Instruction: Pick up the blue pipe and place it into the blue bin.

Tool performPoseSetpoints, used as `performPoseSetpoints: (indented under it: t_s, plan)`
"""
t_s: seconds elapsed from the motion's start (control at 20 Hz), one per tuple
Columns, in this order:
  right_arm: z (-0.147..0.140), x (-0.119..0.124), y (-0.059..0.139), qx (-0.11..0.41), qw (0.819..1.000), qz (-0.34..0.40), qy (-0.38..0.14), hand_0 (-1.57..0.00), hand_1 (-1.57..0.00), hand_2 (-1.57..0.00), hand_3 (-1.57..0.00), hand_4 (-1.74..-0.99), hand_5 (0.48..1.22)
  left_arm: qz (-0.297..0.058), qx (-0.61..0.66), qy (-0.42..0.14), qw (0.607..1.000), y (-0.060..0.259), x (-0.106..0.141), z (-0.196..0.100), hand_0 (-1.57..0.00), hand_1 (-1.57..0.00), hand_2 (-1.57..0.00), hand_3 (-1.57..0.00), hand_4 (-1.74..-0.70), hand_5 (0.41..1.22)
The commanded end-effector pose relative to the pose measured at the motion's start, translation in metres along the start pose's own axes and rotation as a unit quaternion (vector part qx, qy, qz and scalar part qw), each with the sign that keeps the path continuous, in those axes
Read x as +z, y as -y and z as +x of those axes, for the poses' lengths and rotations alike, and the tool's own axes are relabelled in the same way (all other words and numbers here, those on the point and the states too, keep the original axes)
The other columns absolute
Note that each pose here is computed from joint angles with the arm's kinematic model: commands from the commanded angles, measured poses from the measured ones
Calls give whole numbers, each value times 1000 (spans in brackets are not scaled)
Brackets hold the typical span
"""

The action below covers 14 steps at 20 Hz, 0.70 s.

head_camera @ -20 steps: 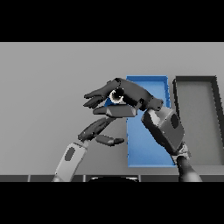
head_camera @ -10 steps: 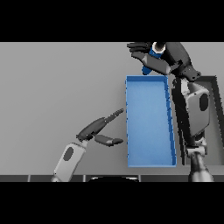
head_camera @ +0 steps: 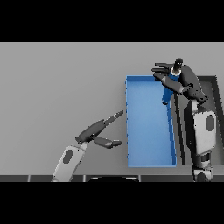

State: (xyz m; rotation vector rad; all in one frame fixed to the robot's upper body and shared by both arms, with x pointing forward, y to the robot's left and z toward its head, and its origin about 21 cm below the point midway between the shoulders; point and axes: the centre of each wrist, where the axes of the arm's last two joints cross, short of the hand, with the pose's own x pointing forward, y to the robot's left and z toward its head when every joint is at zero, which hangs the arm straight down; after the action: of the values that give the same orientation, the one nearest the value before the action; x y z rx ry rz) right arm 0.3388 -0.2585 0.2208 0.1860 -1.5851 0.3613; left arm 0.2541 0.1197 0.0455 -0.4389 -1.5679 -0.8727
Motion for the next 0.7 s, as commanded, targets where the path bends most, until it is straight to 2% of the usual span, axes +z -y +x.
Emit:
performPoseSetpoints:
  t_s: [0.0, 0.2, 0.25, 0.3, 0.35, 0.5, 0.55, 0.6, 0.65]
  plan:
    - [-10, 5, -2, -5, 1000, -11, -18, -1571, -1571, -1571, -1571, -1741, 1221, -1, 3, -4, 1000, 3, -1, 0, 1, 1, 1, 1, -879, 425]
    - [-42, 21, -6, 4, 994, -62, -95, -1571, -1571, -1571, -1571, -1741, 1221, -3, 4, -4, 1000, 4, 2, -1, 1, 1, 1, 1, -884, 425]
    - [-49, 27, -7, 4, 991, -76, -114, -1571, -1571, -1571, -1508, -1741, 1221, 0, 4, -4, 1000, 3, 2, -1, 1, 1, 1, 1, -887, 423]
    - [-56, 29, -9, 2, 987, -84, -135, -1571, -1571, -1571, -1521, -1741, 1221, -1, 1, -11, 1000, 2, 0, -1, 1, 1, 1, 1, -888, 422]
    - [-61, 29, -15, 2, 984, -91, -151, -1571, -1571, -1571, -1255, -1741, 1221, -2, 1, -11, 1000, 2, -1, 0, 1, 1, 1, 1, -887, 420]
    - [-77, 30, -19, 27, 973, -109, -202, -1571, -1571, -1571, -908, -1741, 1221, -5, 1, -3, 1000, 3, 3, 4, 1, 1, 1, 1, -883, 421]
    - [-78, 27, -21, 33, 970, -125, -207, -1571, -1548, -1571, -847, -1741, 1221, -2, -1, -10, 1000, 3, 2, 3, 1, 1, 1, 1, -883, 421]
    - [-81, 26, -21, 37, 969, -126, -210, -1465, -1336, -1339, -788, -1678, 1221, -1, -3, -11, 1000, 0, 2, 3, 1, 1, 1, 1, -882, 421]
    - [-84, 25, -25, 46, 967, -125, -216, -1172, -1069, -1071, -630, -1592, 1221, -1, -6, -17, 1000, 1, 2, 0, 1, 1, 1, 1, -881, 422]
